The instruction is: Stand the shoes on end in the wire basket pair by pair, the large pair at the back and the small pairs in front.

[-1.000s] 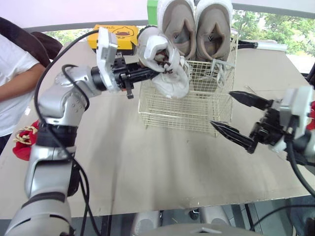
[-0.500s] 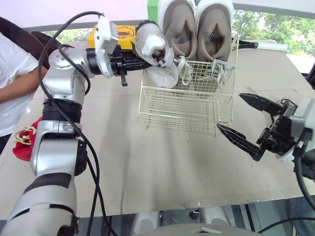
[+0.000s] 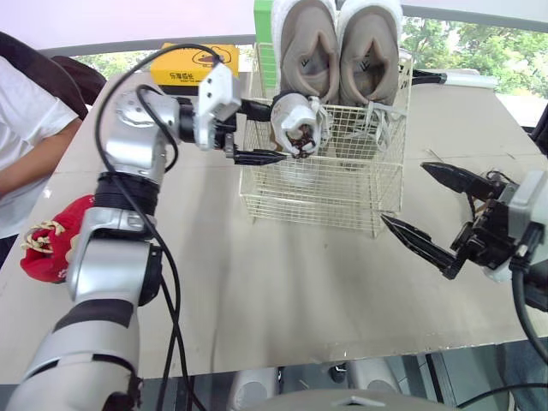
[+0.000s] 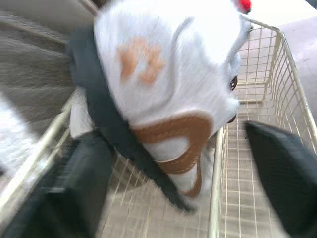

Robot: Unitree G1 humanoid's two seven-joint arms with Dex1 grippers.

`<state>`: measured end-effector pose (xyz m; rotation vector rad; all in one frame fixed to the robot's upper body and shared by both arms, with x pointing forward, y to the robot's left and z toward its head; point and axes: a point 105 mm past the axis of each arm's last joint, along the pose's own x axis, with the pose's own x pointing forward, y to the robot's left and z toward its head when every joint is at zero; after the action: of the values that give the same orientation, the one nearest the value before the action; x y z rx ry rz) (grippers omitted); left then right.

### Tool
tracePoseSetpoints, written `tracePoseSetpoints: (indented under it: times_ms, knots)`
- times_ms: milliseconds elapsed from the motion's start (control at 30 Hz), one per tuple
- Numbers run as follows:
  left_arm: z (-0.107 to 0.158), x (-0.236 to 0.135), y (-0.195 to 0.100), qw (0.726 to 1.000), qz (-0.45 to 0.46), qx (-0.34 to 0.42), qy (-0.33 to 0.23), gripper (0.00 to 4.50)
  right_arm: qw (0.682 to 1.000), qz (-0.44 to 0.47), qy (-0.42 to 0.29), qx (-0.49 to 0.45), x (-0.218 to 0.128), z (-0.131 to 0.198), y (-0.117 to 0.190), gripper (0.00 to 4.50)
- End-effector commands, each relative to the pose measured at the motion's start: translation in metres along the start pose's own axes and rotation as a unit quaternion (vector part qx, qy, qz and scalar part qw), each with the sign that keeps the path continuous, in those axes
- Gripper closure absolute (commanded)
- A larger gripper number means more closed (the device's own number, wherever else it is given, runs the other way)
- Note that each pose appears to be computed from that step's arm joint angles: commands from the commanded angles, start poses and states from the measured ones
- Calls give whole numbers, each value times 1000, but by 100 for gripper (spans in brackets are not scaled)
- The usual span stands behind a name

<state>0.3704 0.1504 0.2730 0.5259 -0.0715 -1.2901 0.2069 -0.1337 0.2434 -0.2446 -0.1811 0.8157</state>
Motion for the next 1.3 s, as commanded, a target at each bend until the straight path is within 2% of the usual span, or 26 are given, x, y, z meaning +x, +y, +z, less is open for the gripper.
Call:
tracePoseSetpoints:
  times_ms: [33,133,233,333,400,467,533,633,733,800,967,1067,1300]
  knots:
    - [26,-30,6,998,39,-26,-51,4,999,-33,-4,-17,-4,3,-14,0]
    - [49,-46,9,987,72,-69,-128,4,996,-81,19,-12,-8,-7,-36,0]
    - [84,-48,1,964,53,-124,-229,4,991,-130,30,0,-16,-13,-60,0]
    - [113,-43,-9,934,33,-175,-309,4,983,-179,33,11,-28,-11,-86,0]
    - [125,-30,-21,919,10,-202,-338,4,977,-212,39,-6,-36,-5,-101,0]
    - [121,-1,-47,918,-28,-220,-328,4,965,-250,75,-25,-46,-6,-119,0]
    - [104,28,-75,933,-52,-215,-285,4,950,-285,122,-35,-59,-12,-134,0]
    - [90,48,-94,936,-53,-225,-266,4,940,-299,162,-23,-72,-19,-145,0]
    - [60,71,-130,942,-66,-248,-218,4,909,-339,242,14,-94,-41,-160,0]
    - [52,77,-147,943,-69,-252,-205,4,891,-359,275,44,-105,-53,-166,0]
    - [45,74,-161,949,-70,-244,-187,4,872,-352,320,117,-110,-84,-162,0]
    - [45,71,-167,953,-85,-229,-178,4,868,-347,331,130,-110,-94,-166,0]
    - [47,66,-173,961,-115,-191,-166,4,865,-324,343,168,-94,-122,-191,0]
